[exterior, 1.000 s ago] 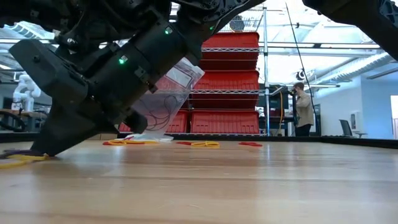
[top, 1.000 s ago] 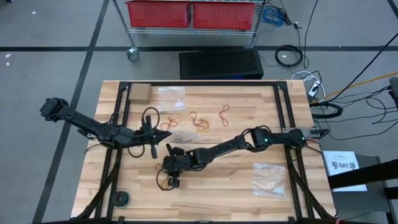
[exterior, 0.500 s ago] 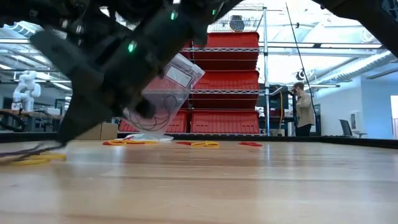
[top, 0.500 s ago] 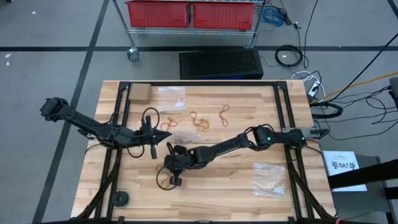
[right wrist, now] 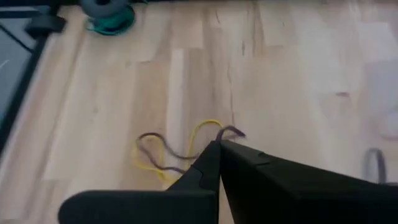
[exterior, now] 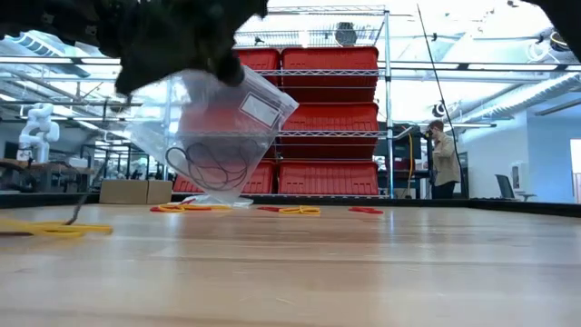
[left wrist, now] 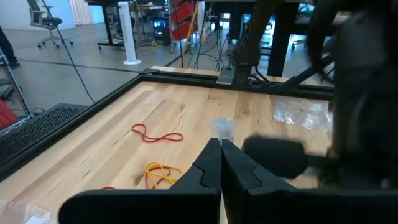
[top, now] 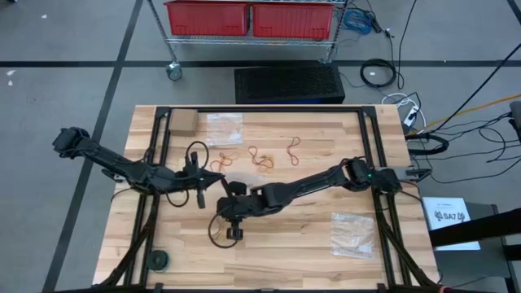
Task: Sort rubber bands
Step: Put the purple rubber band into the top right transparent zip lock bag
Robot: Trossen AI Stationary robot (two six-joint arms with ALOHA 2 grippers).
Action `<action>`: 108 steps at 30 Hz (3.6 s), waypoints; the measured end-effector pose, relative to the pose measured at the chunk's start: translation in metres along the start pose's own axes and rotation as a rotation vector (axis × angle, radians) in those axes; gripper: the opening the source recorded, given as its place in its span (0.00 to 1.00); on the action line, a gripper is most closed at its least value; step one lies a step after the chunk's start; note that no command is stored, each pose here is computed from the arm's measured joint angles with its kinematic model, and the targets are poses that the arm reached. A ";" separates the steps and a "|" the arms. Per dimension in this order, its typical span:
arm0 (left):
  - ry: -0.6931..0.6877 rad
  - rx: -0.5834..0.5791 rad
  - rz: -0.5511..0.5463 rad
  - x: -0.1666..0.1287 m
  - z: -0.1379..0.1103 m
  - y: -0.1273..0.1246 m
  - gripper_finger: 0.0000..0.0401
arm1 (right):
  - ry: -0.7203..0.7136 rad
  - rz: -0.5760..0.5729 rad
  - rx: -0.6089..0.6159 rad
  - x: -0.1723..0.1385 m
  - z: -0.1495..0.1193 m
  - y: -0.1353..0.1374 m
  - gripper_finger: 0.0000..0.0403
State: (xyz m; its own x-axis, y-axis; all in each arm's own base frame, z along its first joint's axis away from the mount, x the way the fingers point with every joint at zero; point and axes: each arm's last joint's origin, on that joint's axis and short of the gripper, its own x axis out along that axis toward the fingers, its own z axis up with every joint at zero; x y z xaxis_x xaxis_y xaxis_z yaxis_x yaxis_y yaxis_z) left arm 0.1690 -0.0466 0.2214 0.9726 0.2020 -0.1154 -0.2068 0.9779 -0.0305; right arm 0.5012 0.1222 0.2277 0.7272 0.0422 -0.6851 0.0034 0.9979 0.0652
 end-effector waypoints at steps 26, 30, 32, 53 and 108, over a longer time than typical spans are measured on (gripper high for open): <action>0.035 0.004 -0.060 -0.004 -0.004 -0.008 0.00 | -0.206 -0.185 -0.165 -0.164 0.050 0.008 0.00; 0.040 0.008 -0.074 -0.005 -0.005 -0.010 0.00 | -0.231 -0.225 -0.186 -0.176 0.054 0.003 0.00; 0.038 0.007 -0.083 -0.006 -0.005 -0.011 0.00 | -0.232 -0.243 -0.192 -0.179 0.055 0.000 0.00; 0.016 -0.009 -0.145 -0.007 -0.002 -0.015 0.00 | -0.236 -0.285 -0.197 -0.189 0.060 -0.019 0.00; -0.017 -0.023 -0.173 -0.008 0.002 -0.016 0.00 | -0.055 -0.295 -0.131 -0.145 0.041 -0.025 0.00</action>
State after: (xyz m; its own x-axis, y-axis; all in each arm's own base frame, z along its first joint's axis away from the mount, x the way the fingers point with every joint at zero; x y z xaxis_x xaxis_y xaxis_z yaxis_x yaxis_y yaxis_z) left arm 0.1649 -0.0635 0.2245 0.9954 0.0321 -0.0900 -0.0386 0.9967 -0.0708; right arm 0.4237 0.0890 0.3555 0.7439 -0.2489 -0.6202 0.1338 0.9647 -0.2267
